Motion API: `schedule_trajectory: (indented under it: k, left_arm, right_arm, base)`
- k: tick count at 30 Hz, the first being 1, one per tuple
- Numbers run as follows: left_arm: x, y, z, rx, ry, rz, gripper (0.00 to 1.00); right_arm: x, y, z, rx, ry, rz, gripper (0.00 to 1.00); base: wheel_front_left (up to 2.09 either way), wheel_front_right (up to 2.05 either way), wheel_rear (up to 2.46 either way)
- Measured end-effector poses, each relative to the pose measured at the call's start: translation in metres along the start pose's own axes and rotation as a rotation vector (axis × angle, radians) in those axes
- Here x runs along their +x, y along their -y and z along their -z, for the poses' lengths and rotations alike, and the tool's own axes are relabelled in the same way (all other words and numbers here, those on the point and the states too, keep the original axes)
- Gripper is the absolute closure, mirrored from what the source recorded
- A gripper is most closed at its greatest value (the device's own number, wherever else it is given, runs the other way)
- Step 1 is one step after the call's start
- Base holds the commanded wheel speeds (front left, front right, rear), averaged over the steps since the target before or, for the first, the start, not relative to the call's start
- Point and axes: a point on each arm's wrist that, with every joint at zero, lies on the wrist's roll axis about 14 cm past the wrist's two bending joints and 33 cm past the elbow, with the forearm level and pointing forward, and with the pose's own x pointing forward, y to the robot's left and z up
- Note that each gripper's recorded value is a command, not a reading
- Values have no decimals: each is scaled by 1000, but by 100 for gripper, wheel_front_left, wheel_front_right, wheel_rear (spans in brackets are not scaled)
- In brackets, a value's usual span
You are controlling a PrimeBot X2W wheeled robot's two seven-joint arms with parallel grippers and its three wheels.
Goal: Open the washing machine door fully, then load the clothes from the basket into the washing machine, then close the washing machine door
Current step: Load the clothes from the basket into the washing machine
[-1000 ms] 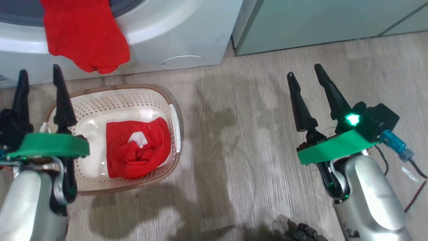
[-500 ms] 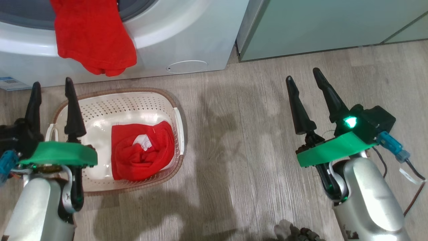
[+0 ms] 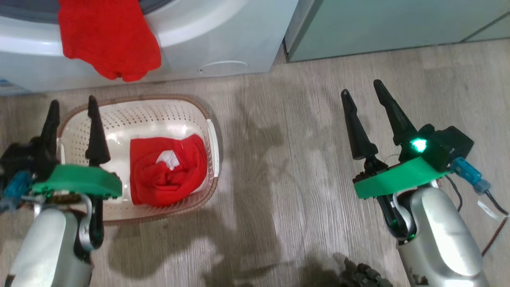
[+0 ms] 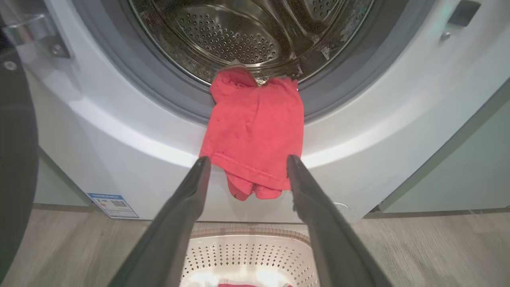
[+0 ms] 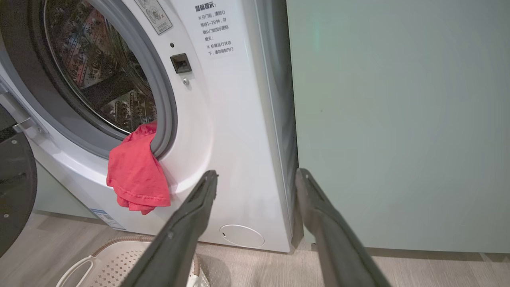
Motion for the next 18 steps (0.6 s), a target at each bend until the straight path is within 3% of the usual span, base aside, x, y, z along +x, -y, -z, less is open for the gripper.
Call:
schedule_trajectory:
  k: [18]
  left_arm:
    - [103,39,88,31,-304,165,0]
  right_arm:
    - [16,19,26,18,-54,31,0]
  base:
    - [0,0,0]
